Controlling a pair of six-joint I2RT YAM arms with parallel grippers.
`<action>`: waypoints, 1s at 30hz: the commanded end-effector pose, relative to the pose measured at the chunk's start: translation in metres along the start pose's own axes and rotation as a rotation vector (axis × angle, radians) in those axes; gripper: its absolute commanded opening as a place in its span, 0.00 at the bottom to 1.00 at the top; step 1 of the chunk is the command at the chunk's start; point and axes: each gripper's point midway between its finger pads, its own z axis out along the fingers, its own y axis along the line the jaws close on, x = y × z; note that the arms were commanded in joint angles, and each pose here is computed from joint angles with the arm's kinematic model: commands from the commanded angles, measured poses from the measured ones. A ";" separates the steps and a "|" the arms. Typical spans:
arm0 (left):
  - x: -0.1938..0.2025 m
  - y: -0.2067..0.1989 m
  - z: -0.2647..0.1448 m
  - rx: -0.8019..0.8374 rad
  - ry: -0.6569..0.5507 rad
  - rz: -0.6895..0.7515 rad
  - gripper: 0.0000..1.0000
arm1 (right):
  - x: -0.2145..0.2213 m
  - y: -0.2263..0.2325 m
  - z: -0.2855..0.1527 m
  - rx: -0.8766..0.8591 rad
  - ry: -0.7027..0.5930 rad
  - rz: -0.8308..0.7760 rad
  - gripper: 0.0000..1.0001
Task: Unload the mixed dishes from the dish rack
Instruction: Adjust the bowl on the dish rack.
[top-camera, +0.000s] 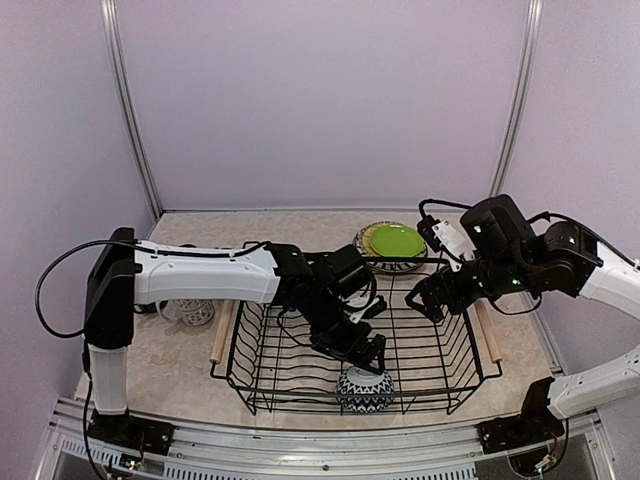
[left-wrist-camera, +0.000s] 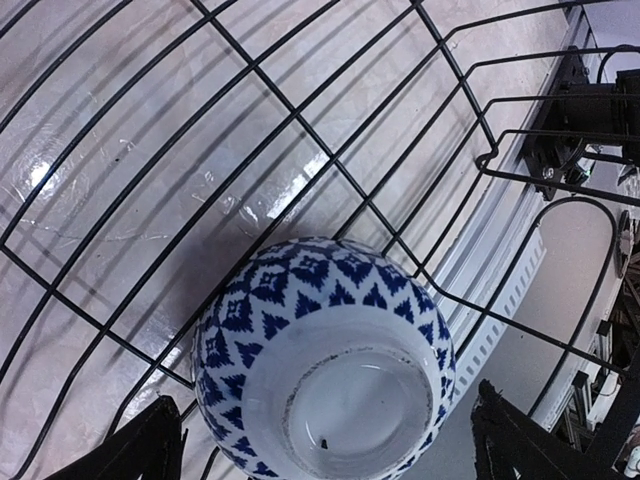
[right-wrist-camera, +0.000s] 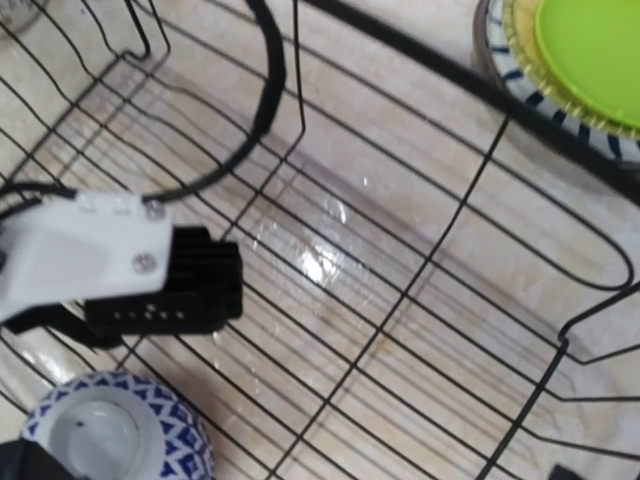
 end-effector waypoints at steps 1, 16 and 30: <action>0.008 0.010 0.010 -0.026 0.029 0.008 0.96 | 0.014 -0.003 0.009 0.010 0.056 -0.010 0.96; 0.016 0.048 0.016 -0.137 0.054 -0.056 0.79 | 0.044 0.007 0.018 -0.054 0.172 -0.060 0.96; 0.004 0.071 -0.003 -0.204 -0.003 -0.133 0.64 | 0.056 0.051 0.038 -0.292 0.209 -0.053 0.86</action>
